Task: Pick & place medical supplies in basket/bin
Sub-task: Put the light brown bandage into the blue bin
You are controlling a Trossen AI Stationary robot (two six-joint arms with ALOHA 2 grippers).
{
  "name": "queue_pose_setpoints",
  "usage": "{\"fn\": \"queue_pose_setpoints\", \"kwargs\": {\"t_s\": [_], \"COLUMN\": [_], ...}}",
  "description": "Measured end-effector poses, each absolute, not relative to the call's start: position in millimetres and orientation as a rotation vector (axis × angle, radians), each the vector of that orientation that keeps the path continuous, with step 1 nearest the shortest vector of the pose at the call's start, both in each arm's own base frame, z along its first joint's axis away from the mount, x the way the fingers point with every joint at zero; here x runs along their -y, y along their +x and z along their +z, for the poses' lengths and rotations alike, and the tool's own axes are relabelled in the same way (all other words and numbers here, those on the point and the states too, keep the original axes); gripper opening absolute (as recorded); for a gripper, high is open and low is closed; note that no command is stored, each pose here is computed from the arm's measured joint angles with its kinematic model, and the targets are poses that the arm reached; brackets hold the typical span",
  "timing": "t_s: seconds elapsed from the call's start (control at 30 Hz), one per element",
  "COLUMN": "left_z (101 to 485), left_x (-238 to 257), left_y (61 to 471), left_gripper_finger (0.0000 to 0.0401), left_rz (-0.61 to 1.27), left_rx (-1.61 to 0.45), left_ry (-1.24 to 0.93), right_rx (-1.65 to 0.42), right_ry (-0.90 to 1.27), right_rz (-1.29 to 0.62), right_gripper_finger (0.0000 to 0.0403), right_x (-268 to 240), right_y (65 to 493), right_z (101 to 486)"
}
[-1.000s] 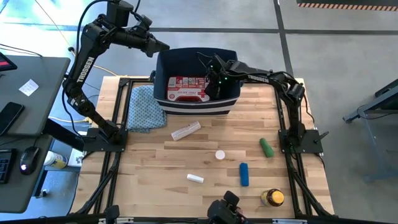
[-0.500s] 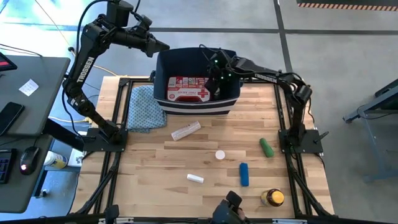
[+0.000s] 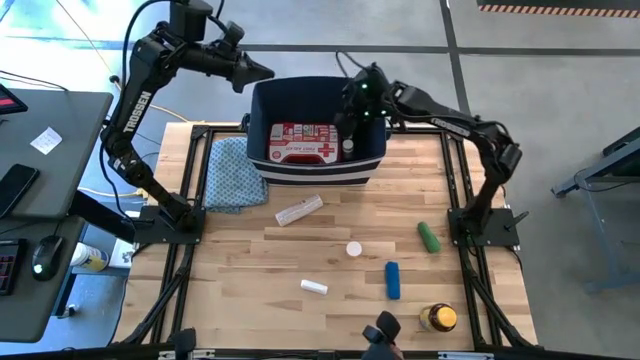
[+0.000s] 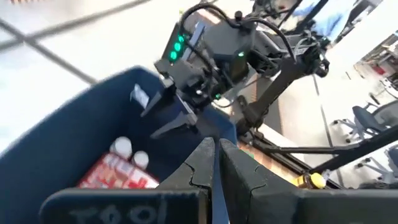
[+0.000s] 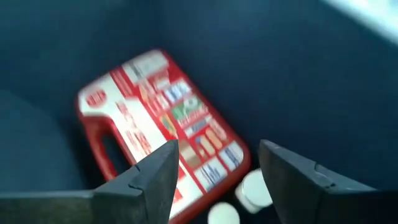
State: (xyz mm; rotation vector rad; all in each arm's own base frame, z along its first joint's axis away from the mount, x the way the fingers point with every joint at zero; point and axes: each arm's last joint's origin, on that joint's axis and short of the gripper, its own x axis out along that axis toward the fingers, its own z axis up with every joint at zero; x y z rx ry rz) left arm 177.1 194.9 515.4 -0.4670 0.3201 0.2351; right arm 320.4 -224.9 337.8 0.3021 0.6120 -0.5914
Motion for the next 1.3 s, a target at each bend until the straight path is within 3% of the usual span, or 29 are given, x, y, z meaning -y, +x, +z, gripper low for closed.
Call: {"fn": "queue_pose_setpoints", "kwargs": {"t_s": [0.37,0.6,0.97,1.3], "left_z": [535,544,555,549], "left_x": [-201,-196,-170,-124], "left_y": [181,183,208,239], "left_gripper_finger": [0.006,0.006,0.006,0.006], "left_rz": [0.249,0.046,-0.154,-0.277], "left_rx": [-0.143,-0.089,-0.024,-0.095], "left_ry": [-0.391,-0.31,-0.175,-0.222], "right_rx": [-0.418,-0.365,-0.347,-0.457], "right_ry": [0.416,0.443,0.553,0.551], "right_rz": [-0.613,-0.581,-0.466,-0.393], "right_gripper_finger": [0.0208,0.0208,0.0208,0.0208], "right_x": [197,166,93,22], "right_y": [293,290,313,316], "right_z": [390,409,416,410]}}
